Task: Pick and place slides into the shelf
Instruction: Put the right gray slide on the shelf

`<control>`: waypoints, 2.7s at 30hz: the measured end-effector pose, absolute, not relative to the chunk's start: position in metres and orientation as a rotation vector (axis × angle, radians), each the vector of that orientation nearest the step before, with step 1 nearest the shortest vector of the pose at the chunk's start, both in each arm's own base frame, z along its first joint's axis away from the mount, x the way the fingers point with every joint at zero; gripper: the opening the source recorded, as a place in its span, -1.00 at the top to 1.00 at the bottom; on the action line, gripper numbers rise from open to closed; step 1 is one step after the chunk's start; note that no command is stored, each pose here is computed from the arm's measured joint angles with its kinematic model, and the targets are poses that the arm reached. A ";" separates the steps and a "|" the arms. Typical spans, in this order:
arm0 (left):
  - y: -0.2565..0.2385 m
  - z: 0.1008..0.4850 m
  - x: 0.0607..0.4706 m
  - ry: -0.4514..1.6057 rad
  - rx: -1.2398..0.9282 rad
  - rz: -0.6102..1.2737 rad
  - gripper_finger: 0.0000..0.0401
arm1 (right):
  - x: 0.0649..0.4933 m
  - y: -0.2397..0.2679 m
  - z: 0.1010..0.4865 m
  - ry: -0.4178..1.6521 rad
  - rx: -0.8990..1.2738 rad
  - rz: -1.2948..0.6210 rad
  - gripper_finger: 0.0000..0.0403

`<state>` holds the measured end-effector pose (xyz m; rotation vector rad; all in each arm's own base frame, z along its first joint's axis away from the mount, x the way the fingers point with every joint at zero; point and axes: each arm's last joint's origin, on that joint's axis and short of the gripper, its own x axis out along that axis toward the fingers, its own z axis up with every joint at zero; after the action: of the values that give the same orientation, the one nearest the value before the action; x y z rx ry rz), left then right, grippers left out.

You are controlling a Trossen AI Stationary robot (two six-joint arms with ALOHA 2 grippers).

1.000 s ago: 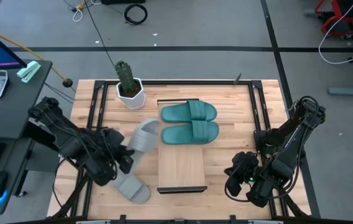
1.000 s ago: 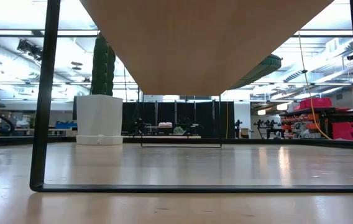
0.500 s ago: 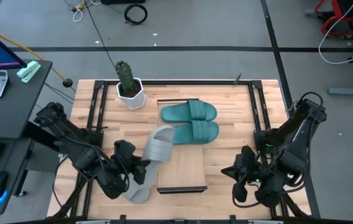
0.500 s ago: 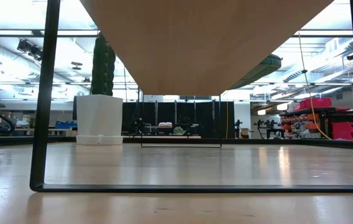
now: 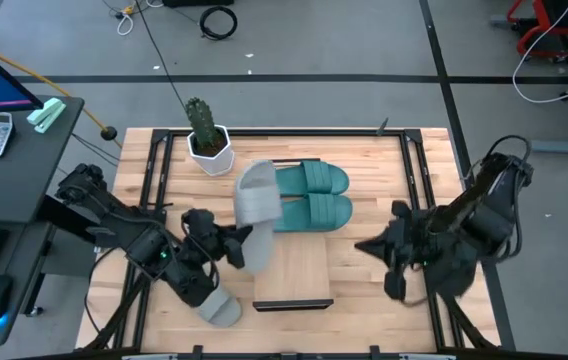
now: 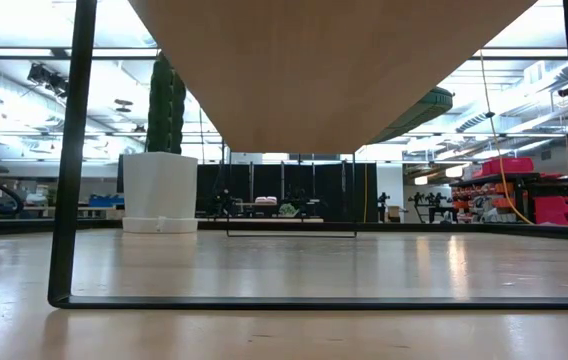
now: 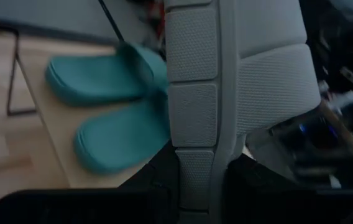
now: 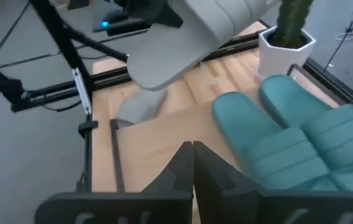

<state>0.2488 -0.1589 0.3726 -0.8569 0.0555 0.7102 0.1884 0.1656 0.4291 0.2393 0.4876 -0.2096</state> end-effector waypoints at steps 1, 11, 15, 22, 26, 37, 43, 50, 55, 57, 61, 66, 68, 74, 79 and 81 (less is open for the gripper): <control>-0.155 0.373 0.251 0.037 -0.852 0.728 0.59 | 0.187 0.160 0.431 0.488 0.247 -0.208 0.97; -0.141 0.379 0.260 -0.159 -0.809 0.830 0.59 | 0.171 0.119 0.448 0.486 0.229 -0.211 0.97; -0.152 0.381 0.270 -0.359 -0.823 0.871 0.59 | 0.155 0.106 0.451 0.524 0.156 -0.194 0.97; -0.175 0.364 0.338 -0.470 -0.860 0.926 0.60 | 0.129 0.087 0.459 0.556 0.089 -0.073 0.97; -0.174 0.347 0.383 -0.507 -0.849 0.992 0.60 | 0.109 0.078 0.462 0.581 0.065 0.035 0.97; -0.190 0.373 0.442 -0.490 -0.795 1.034 0.60 | 0.065 0.051 0.471 0.525 0.179 0.151 0.97; -0.207 0.384 0.441 -0.450 -0.757 1.011 0.60 | 0.058 0.044 0.470 0.524 0.176 0.143 0.97; -0.220 0.379 0.436 -0.427 -0.742 0.986 0.60 | 0.062 0.048 0.470 0.523 0.152 0.122 0.97; -0.225 0.379 0.434 -0.407 -0.717 0.979 0.60 | 0.068 0.054 0.469 0.536 0.140 0.110 0.97; -0.228 0.382 0.431 -0.393 -0.699 0.974 0.60 | 0.071 0.056 0.468 0.537 0.130 0.097 0.97; -0.234 0.389 0.422 -0.387 -0.705 0.953 0.60 | 0.076 0.063 0.466 0.551 0.114 0.087 0.97; -0.249 0.390 0.413 -0.414 -0.787 0.906 0.60 | 0.080 0.067 0.465 0.561 0.118 0.080 0.97; -0.255 0.384 0.414 -0.450 -0.865 0.885 0.60 | 0.080 0.066 0.465 0.561 0.126 0.077 0.97; -0.268 0.351 0.427 -0.499 -0.969 0.857 0.60 | 0.079 0.066 0.465 0.560 0.131 0.077 0.97; -0.266 0.354 0.426 -0.490 -0.947 0.866 0.60 | 0.079 0.066 0.465 0.560 0.131 0.077 0.97; -0.266 0.356 0.425 -0.468 -0.906 0.874 0.60 | 0.079 0.066 0.465 0.560 0.131 0.077 0.97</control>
<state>0.4251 -0.2656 0.3557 -0.9056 -0.4682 0.8735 0.0792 0.0660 0.4653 0.1308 0.5598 0.0768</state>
